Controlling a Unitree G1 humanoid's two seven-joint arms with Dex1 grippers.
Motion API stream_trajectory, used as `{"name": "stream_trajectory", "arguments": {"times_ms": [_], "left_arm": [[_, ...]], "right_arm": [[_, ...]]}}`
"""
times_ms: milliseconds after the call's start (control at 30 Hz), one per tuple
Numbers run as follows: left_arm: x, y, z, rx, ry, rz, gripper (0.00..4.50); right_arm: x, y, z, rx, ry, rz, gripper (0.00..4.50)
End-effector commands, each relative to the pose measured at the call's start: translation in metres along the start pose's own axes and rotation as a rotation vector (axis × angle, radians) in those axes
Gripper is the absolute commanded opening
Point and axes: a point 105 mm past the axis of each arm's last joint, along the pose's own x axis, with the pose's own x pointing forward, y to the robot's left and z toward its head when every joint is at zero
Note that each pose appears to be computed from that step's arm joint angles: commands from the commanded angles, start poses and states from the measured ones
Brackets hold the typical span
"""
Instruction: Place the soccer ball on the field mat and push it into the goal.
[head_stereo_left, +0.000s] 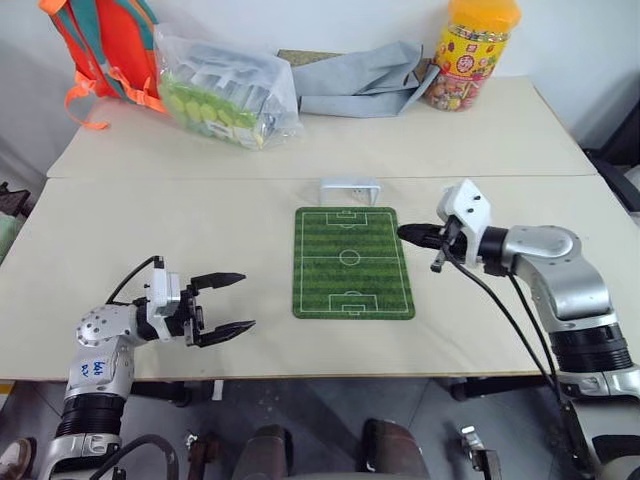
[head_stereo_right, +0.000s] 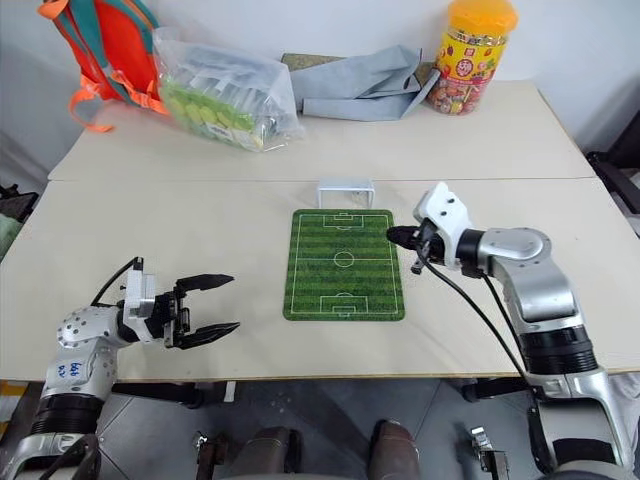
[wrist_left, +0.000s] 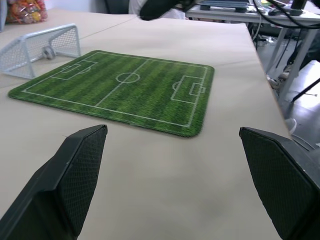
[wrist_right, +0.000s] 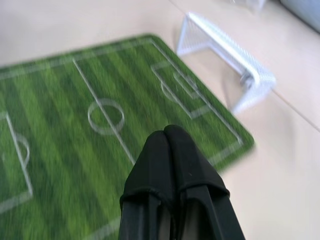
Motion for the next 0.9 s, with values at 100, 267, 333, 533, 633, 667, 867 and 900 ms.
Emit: {"name": "stream_trajectory", "arguments": {"times_ms": [100, 267, 333, 533, 633, 667, 867, 900], "left_arm": [[-0.005, 0.020, 0.004, -0.032, 0.010, 0.126, 4.50], [-0.014, 0.029, 0.016, -0.002, -0.032, 0.211, 4.50], [-0.018, 0.030, 0.020, -0.017, -0.048, 0.228, 4.50], [-0.038, 0.034, 0.026, -0.021, -0.054, 0.303, 4.50], [-0.048, 0.030, 0.022, -0.014, -0.014, 0.289, 4.50], [-0.052, 0.030, 0.021, -0.013, -0.003, 0.293, 4.50], [-0.063, 0.034, 0.024, -0.015, 0.002, 0.320, 4.50], [-0.063, 0.035, 0.024, -0.017, 0.005, 0.324, 4.50]], "right_arm": [[-0.046, 0.010, -0.020, 0.085, 0.049, 0.132, 0.39], [-0.081, -0.004, -0.048, 0.093, 0.058, 0.073, 1.97], [-0.092, -0.006, -0.058, 0.085, 0.064, 0.055, 2.62], [-0.112, -0.015, -0.063, 0.090, -0.038, -0.066, 4.48], [-0.117, -0.017, -0.067, 0.093, -0.062, -0.113, 4.48], [-0.120, -0.018, -0.070, 0.094, -0.067, -0.132, 4.48], [-0.123, -0.013, -0.075, 0.117, -0.090, -0.132, 4.48], [-0.123, -0.013, -0.075, 0.120, -0.094, -0.135, 4.48]]}}
